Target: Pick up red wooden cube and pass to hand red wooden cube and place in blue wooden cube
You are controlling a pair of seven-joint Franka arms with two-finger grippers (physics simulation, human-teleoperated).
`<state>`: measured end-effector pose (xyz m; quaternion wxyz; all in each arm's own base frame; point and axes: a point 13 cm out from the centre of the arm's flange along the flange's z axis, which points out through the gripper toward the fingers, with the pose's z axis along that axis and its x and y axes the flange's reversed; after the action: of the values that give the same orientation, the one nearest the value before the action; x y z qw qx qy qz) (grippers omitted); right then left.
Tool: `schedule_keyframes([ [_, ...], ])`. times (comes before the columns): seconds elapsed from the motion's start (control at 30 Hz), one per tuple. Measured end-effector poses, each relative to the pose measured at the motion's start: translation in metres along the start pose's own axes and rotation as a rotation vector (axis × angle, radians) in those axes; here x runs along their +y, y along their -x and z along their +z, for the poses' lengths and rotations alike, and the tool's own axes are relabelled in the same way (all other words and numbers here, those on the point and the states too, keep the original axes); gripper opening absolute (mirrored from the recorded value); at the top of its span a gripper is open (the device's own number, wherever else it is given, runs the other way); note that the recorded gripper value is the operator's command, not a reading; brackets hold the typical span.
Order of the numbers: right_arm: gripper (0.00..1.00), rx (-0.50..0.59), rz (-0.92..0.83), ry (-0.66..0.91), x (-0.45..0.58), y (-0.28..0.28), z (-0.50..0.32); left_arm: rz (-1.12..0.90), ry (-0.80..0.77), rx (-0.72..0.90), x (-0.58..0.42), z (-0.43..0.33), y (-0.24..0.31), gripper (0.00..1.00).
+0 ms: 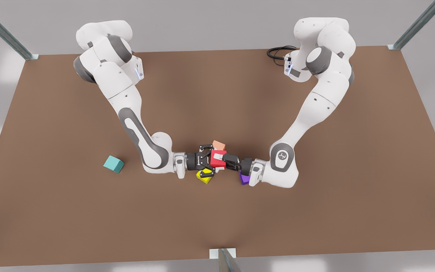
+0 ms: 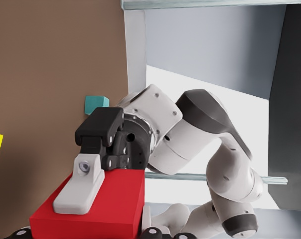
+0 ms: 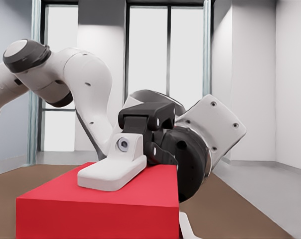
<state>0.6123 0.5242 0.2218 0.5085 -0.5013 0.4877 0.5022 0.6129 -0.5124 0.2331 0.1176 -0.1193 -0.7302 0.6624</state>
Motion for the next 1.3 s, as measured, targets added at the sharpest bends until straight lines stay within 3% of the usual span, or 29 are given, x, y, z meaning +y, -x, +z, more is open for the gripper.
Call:
schedule_keyframes([
  [0.17, 0.61, 0.004, -0.003, -0.003, -0.001, -0.001, -0.002, 0.005, -0.008, -0.001, -0.001, 0.001, 0.0, 0.78],
  [0.23, 0.61, 0.005, -0.005, -0.003, -0.002, -0.001, -0.002, 0.007, -0.01, -0.001, -0.002, 0.001, 0.0, 1.0],
  [0.43, 0.61, 0.006, -0.008, -0.006, -0.003, 0.0, -0.004, 0.017, -0.007, -0.018, -0.002, -0.017, 0.005, 1.0],
  [0.53, 0.62, 0.006, -0.014, -0.014, -0.01, 0.002, -0.014, 0.025, 0.013, -0.045, 0.009, -0.083, 0.012, 1.0],
  [0.63, 0.62, 0.064, -0.055, -0.04, -0.046, -0.009, -0.093, 0.052, 0.083, -0.03, 0.015, -0.17, 0.005, 1.0],
  [0.7, 0.62, 0.183, -0.173, -0.008, -0.082, 0.003, -0.201, 0.212, 0.369, 0.121, -0.029, -0.202, -0.011, 1.0],
  [0.73, 0.62, 0.27, -0.244, 0.031, -0.095, 0.017, -0.263, 0.326, 0.583, 0.281, -0.06, -0.172, -0.032, 1.0],
  [0.8, 0.62, 0.501, -0.317, 0.15, -0.088, 0.034, -0.374, 0.436, 0.909, 0.447, -0.112, -0.173, -0.062, 1.0],
  [0.9, 0.62, 0.86, -0.339, 0.43, -0.046, 0.047, -0.431, 0.243, 1.153, 0.433, -0.09, -0.326, -0.083, 1.0],
  [0.97, 0.62, 1.027, -0.307, 0.55, -0.026, 0.044, -0.443, 0.154, 1.273, 0.481, -0.083, -0.345, -0.098, 1.0],
  [1.03, 0.64, 1.164, -0.255, 0.608, -0.005, 0.039, -0.457, -0.022, 1.496, 0.551, -0.083, -0.353, -0.174, 1.0],
  [1.1, 0.64, 1.305, -0.205, 0.631, 0.003, 0.031, -0.481, -0.119, 1.508, 0.472, -0.077, -0.37, -0.219, 1.0],
  [1.2, 0.64, 1.457, -0.117, 0.608, 0.021, 0.002, -0.509, -0.138, 1.464, 0.35, -0.079, -0.379, -0.203, 1.0],
  [1.3, 0.64, 1.55, -0.063, 0.518, 0.021, -0.008, -0.518, -0.036, 1.504, 0.27, -0.131, -0.363, -0.15, 1.0],
])
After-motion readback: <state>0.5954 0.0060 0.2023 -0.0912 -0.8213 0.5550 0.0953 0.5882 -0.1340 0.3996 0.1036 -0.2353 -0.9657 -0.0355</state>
